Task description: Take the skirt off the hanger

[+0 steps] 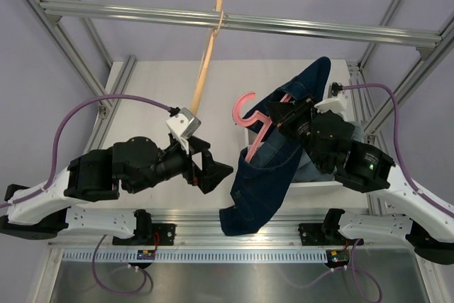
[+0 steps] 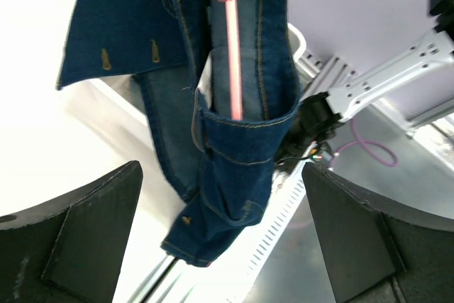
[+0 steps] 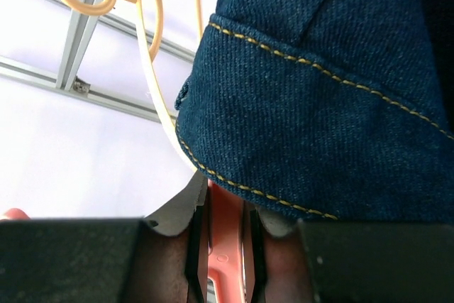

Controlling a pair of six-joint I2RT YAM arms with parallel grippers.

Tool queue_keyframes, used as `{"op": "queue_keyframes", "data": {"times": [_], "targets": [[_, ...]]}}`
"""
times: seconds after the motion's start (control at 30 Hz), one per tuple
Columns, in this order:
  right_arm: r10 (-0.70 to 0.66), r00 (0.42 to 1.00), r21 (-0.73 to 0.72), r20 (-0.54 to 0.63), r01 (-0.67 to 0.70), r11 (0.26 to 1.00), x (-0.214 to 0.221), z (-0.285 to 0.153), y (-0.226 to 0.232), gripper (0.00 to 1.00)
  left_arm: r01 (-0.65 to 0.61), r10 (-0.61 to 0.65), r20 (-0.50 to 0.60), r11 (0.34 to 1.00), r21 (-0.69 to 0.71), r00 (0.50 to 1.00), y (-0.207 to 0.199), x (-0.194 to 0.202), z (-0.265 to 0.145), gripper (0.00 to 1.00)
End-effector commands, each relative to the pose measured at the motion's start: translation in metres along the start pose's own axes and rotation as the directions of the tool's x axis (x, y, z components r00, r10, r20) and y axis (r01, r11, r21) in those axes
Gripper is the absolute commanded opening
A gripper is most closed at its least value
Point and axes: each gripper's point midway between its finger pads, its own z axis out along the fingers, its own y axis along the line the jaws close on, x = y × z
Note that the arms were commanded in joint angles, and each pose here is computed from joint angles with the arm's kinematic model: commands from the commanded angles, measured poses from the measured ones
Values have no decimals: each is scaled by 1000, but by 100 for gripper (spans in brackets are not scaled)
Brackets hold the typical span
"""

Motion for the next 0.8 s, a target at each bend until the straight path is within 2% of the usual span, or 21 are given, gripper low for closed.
{"op": "queue_keyframes", "data": {"times": [0.0, 0.4, 0.77], "targets": [[127, 988, -126, 82, -116, 985, -50, -19, 45, 0, -56, 64, 78, 993, -100, 995, 22, -10, -7, 99], [197, 976, -152, 89, -182, 971, -72, -33, 61, 0, -128, 128, 16, 989, 70, 992, -16, 39, 19, 99], [266, 959, -199, 100, -243, 949, -94, -45, 80, 0, -124, 127, -40, 990, 65, 991, -22, 79, 36, 99]]}}
